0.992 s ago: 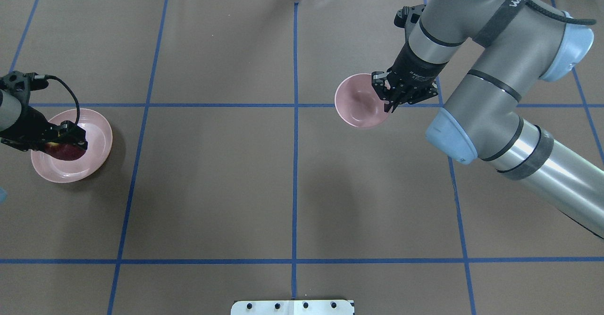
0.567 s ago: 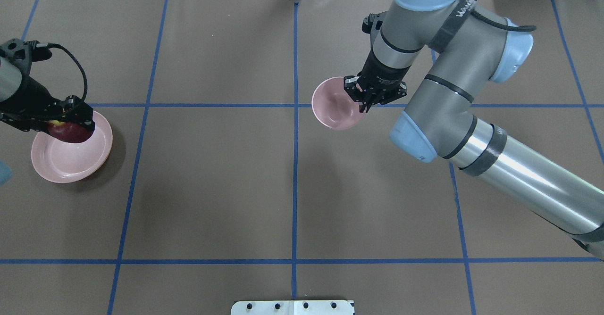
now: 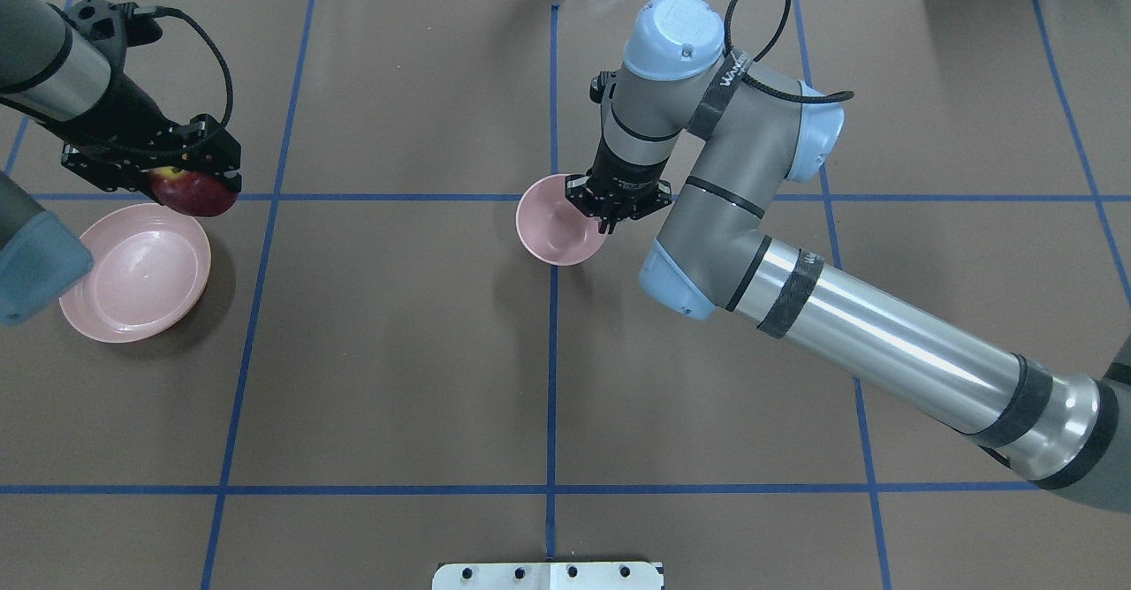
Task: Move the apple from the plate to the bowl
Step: 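Lift the apple with left gripper while right gripper releases the bowl and withdraws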
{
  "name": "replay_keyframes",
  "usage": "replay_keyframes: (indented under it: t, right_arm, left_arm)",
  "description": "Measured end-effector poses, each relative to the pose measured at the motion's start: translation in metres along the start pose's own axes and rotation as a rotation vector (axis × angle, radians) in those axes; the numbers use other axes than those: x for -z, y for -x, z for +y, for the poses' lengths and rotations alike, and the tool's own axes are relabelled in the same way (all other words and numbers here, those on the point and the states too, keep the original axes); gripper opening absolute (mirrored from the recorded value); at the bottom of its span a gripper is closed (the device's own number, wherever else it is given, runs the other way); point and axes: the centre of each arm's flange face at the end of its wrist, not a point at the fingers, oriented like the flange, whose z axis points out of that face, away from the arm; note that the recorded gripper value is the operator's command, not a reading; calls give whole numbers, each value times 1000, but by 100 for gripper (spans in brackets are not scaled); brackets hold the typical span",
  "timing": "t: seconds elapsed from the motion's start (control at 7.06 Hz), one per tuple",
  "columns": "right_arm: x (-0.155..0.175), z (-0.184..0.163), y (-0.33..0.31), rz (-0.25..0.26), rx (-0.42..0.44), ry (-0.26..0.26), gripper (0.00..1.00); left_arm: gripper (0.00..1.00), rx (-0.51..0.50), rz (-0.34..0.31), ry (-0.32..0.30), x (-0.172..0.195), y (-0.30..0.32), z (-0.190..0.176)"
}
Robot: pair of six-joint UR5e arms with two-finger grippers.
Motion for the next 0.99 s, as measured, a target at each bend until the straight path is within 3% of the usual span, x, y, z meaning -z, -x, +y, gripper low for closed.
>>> replay_keyframes:
  t: [0.43,0.71,0.85,0.99]
  right_arm:
    - [-20,4,7,-19,29,2,0]
    - [-27,0,5,-34,40,-6,91]
    - [-28,0,5,-38,42,-8,99]
    - [-24,-3,3,-41,39,-14,99]
  left_arm:
    - [0,-7,11,-6,4,-14,-5]
    - [0,-8,13,-7,5,-16,-5]
    - [0,-7,13,-7,5,-16,-5]
    - [0,-3,13,-5,4,-17,-5]
